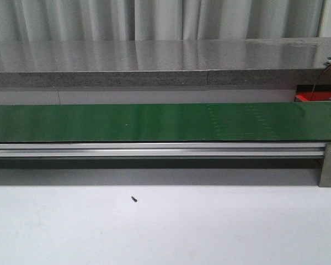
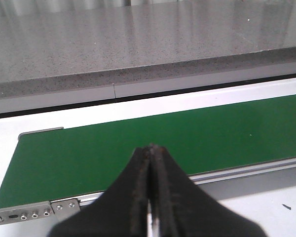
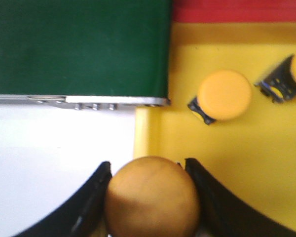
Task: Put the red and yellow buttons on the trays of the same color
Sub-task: 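Lower the yellow button into the yellow tray and open the right gripper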
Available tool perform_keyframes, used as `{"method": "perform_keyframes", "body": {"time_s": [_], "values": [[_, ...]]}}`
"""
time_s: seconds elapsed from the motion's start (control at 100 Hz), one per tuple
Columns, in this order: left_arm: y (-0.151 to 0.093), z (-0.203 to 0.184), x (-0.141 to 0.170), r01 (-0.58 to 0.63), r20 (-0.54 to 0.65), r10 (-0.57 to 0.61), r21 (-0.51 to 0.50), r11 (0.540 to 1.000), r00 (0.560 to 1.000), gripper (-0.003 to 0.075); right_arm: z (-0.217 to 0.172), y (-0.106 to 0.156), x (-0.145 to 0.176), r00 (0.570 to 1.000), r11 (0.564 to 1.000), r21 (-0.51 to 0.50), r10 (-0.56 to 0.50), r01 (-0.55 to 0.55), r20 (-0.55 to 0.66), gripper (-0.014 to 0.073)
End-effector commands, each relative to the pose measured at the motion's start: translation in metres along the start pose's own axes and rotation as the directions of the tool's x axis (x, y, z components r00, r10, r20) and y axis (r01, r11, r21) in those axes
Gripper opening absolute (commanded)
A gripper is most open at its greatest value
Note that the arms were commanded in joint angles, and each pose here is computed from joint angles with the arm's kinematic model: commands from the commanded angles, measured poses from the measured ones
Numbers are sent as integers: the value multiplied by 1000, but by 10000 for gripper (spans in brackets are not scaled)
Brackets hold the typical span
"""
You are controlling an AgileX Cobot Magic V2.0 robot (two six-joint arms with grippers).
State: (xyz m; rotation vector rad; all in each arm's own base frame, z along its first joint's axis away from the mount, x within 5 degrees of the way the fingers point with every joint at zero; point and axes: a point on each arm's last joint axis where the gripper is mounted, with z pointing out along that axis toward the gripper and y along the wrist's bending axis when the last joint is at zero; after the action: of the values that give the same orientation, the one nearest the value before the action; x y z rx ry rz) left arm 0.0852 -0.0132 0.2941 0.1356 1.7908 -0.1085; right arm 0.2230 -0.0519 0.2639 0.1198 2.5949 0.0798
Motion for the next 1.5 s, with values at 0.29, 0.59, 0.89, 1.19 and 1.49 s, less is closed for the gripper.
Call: {"method": "perform_keyframes", "body": {"time_s": [0.29, 0.59, 0.89, 1.19, 1.49], "values": [[1, -2, -15, 12, 99, -11, -6, 1000, 995, -20, 10, -18, 16, 983, 991, 82, 92, -106, 160, 185], [1, -2, -15, 12, 99, -11, -6, 1000, 995, -20, 24, -22, 32, 972, 983, 125, 107, -134, 208, 185], [0, -2, -15, 17, 99, -17, -4, 1000, 995, -20, 41, -24, 35, 983, 983, 115, 126, -142, 134, 185], [0, -2, -15, 17, 99, -17, -4, 1000, 995, -20, 53, -27, 36, 985, 981, 113, 144, -155, 94, 185], [0, -2, -15, 17, 99, -17, -4, 1000, 995, -20, 53, -25, 39, 987, 983, 98, 148, -153, 58, 350]]}}
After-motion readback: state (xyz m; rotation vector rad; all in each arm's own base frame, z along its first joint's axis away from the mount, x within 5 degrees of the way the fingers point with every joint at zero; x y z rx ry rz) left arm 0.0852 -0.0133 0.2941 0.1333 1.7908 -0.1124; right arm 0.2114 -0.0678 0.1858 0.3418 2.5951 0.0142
